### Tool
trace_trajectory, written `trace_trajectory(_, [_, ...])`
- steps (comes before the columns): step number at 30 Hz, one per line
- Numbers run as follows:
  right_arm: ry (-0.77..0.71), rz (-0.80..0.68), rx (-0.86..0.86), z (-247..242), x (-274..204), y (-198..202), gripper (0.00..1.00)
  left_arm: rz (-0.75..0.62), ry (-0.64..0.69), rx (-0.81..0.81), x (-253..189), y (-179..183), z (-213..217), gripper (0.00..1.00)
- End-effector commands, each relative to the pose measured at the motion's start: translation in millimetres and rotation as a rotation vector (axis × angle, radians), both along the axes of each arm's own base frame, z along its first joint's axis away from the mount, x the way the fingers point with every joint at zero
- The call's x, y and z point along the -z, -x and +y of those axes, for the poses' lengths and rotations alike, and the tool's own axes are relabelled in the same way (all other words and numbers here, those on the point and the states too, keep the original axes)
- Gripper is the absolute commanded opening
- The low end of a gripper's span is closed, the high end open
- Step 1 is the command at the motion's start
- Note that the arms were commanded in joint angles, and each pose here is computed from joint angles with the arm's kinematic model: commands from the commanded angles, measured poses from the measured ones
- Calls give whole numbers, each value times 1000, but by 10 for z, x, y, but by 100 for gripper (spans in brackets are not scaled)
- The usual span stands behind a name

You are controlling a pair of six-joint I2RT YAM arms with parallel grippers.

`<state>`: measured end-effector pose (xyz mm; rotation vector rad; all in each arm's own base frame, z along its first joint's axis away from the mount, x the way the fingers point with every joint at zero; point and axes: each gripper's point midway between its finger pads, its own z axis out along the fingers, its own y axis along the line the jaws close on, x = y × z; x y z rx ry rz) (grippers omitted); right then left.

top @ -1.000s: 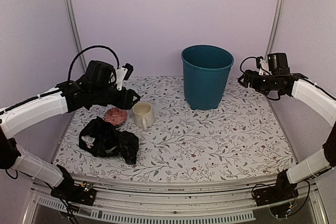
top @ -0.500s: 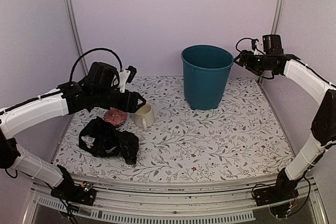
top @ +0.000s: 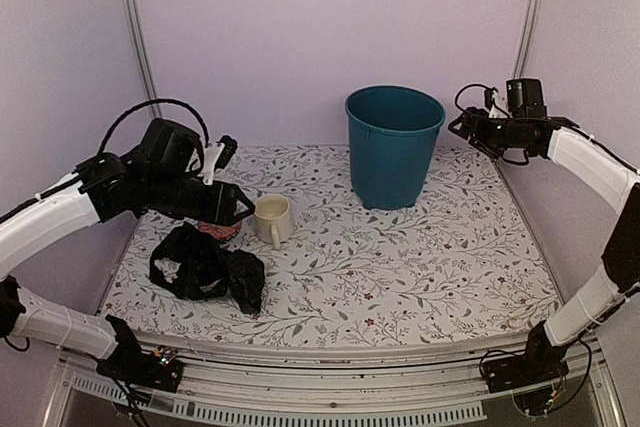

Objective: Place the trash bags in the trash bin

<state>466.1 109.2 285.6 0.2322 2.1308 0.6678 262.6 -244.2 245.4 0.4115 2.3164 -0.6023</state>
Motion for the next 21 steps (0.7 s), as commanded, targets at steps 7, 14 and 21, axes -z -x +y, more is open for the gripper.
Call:
trace_trajectory(7, [21,37,-288,790,512,1000,72,377,-141,80,614,845,236,61])
trace_trajectory(14, [5,83,-433,1170,753,1416,71,445,-188,144,903,905,131,62])
trace_trajectory(21, [-22,129,-464,1189,836,1575,71,469,-144,242,1137,710,-344,62])
